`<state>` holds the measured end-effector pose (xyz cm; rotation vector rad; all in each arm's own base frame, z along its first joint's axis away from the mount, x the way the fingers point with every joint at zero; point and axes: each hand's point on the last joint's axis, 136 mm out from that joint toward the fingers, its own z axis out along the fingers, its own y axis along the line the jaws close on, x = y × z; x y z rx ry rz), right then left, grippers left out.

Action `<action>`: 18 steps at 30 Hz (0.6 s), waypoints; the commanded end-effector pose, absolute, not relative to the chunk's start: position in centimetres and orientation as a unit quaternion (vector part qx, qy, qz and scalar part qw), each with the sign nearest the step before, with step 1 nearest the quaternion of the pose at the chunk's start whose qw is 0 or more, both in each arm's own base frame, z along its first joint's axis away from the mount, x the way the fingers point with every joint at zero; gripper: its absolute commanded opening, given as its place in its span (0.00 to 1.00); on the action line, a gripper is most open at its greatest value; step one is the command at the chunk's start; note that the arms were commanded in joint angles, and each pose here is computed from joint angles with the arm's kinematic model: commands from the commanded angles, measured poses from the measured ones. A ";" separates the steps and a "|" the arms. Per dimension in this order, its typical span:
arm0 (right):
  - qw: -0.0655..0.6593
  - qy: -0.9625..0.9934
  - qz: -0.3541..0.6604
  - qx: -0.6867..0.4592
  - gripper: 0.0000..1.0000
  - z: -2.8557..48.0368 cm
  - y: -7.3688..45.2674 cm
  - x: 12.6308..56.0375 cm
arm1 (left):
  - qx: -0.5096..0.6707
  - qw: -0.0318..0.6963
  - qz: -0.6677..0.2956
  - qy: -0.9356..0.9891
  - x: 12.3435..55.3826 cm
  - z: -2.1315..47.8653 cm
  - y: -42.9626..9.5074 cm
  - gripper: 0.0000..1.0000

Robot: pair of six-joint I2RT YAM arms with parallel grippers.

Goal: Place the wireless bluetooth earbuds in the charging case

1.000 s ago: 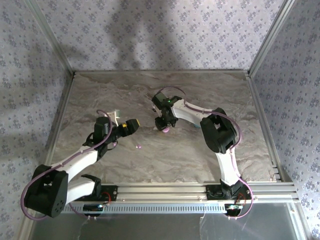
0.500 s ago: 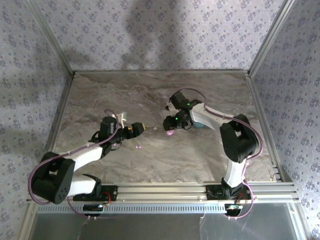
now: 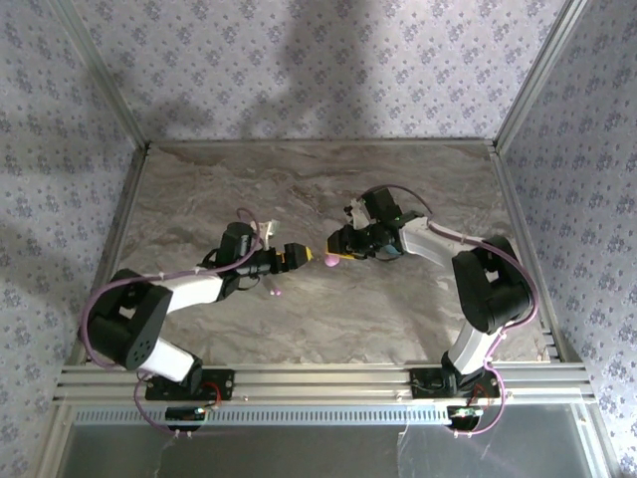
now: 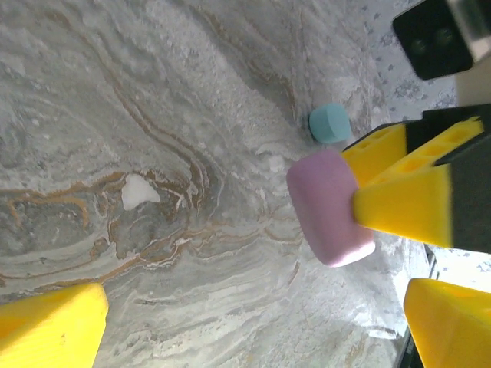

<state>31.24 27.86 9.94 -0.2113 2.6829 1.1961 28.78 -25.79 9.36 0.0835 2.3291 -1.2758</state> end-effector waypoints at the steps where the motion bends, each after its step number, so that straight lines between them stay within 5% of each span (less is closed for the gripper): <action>1: 0.106 0.882 0.454 -0.070 0.39 12.5 29.0 31.1 | 0.051 0.229 -0.506 0.830 29.0 10.9 -27.4 0.98; 18: 0.092 0.871 0.476 -0.073 0.38 12.9 30.9 30.1 | 0.043 0.211 -0.518 0.828 29.3 10.2 -27.8 0.94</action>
